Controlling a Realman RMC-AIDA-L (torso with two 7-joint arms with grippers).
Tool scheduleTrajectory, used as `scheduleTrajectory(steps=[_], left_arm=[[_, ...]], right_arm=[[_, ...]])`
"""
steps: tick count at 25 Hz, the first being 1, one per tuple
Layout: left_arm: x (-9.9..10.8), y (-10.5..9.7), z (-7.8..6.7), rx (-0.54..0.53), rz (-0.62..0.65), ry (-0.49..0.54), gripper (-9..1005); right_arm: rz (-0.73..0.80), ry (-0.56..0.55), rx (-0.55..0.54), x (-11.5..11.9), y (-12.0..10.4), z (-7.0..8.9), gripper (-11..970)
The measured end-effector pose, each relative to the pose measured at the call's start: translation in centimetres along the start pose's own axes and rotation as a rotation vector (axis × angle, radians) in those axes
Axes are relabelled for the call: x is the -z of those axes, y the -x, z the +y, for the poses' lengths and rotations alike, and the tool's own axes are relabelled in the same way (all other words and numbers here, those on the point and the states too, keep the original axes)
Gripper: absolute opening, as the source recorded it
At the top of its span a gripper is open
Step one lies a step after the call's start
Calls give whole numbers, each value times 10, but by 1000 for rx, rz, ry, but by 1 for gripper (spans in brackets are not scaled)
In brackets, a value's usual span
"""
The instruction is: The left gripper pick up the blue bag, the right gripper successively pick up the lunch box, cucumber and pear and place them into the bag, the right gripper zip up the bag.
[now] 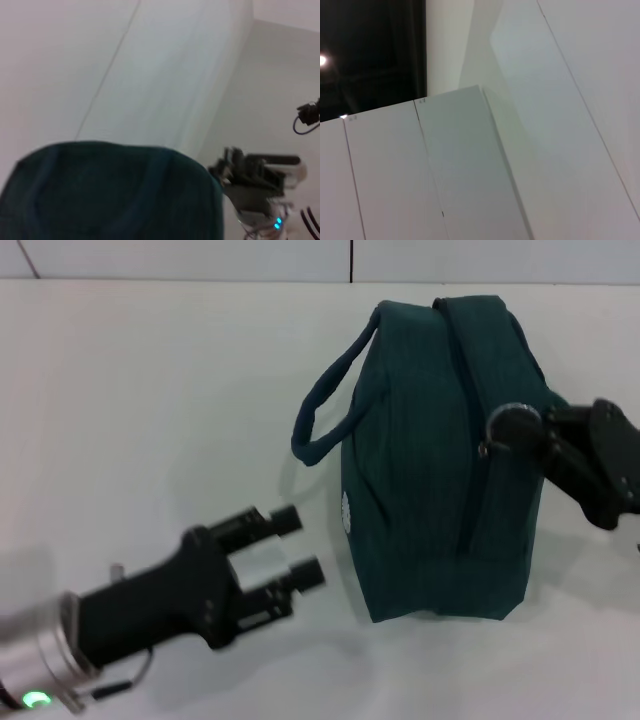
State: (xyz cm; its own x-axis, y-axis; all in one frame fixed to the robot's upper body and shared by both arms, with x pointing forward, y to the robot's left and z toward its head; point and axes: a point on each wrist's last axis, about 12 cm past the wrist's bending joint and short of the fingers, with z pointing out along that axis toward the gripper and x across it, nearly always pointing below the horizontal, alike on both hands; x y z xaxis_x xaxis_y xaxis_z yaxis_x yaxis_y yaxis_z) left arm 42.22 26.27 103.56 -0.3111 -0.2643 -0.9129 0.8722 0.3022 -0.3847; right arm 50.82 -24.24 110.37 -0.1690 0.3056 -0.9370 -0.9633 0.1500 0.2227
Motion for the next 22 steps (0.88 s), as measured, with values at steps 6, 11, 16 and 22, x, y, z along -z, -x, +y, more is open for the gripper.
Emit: scheduleTrajectory(steps=[6,11,16,22], left_arm=[[-17,-17,-4,-12,1,11,682],[-41,-23,1,1,2,29,681],[-49,-24,2,25,5,34,680],[-50,-28,2,49,-2,79,679]], right_arm=[[35,-4,-9,-11,-2,-7,21],[65,-7,-25,-14,-8,-8,22],[71,-21,-24,-13,-9,-9,23],[83,-17,-21,-15,-10,-10,23]])
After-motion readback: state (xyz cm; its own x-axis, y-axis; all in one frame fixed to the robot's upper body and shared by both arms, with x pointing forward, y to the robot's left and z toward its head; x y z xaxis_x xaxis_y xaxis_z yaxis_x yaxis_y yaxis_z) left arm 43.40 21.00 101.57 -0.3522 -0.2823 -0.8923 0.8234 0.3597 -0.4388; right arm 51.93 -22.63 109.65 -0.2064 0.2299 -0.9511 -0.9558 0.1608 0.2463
